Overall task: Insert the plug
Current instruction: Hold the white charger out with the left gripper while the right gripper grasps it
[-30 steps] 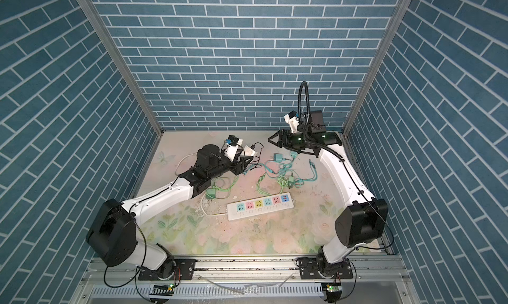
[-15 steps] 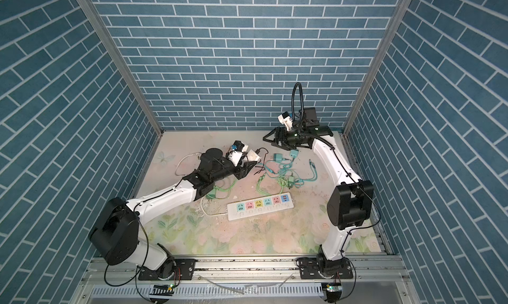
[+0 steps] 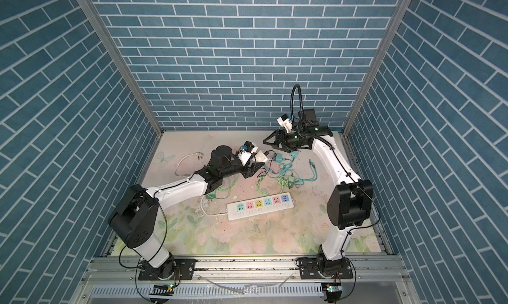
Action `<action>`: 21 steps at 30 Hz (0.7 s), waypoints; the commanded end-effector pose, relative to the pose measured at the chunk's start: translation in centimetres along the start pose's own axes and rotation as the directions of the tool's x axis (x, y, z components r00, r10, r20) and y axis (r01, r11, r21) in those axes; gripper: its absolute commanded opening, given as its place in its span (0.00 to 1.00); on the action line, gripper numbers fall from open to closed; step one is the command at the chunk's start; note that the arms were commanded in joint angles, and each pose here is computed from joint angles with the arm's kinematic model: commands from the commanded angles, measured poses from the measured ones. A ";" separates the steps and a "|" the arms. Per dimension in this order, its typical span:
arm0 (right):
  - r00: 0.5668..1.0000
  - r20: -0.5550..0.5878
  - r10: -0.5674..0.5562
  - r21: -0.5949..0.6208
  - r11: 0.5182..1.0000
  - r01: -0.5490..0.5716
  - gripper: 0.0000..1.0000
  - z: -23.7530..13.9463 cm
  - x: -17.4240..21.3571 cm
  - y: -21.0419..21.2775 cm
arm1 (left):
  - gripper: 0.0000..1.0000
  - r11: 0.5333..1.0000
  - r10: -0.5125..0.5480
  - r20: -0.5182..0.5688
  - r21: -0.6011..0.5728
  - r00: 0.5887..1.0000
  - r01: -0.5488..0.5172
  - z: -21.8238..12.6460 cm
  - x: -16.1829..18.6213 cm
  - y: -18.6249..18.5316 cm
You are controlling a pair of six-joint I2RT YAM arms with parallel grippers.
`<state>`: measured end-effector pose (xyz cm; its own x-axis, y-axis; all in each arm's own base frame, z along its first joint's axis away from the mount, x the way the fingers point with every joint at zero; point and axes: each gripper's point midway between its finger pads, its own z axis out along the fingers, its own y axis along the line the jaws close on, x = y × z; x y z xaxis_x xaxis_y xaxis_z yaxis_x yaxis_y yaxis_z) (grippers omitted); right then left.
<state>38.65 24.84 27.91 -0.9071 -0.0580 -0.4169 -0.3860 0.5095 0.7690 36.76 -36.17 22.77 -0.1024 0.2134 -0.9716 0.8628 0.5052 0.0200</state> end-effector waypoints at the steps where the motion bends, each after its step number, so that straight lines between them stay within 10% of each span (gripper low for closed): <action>1: 0.999 -0.039 -0.030 0.051 0.998 0.032 0.71 0.0 1.7 -1.0 | 0.38 0.998 0.054 0.092 0.030 0.994 -0.057 -0.2 -3.4 -0.7; 21: 0.994 -0.103 -0.035 -0.007 0.999 0.035 0.60 1.4 4.7 -0.5 | 0.37 0.991 0.134 0.077 0.015 0.988 -0.135 0.2 -4.4 -0.8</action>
<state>36.11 25.61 23.94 -0.9313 -0.1326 -0.3392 -0.3561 0.5262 0.7722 36.43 -37.23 24.67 -0.0167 0.2295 -0.9732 0.8802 0.4651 0.0946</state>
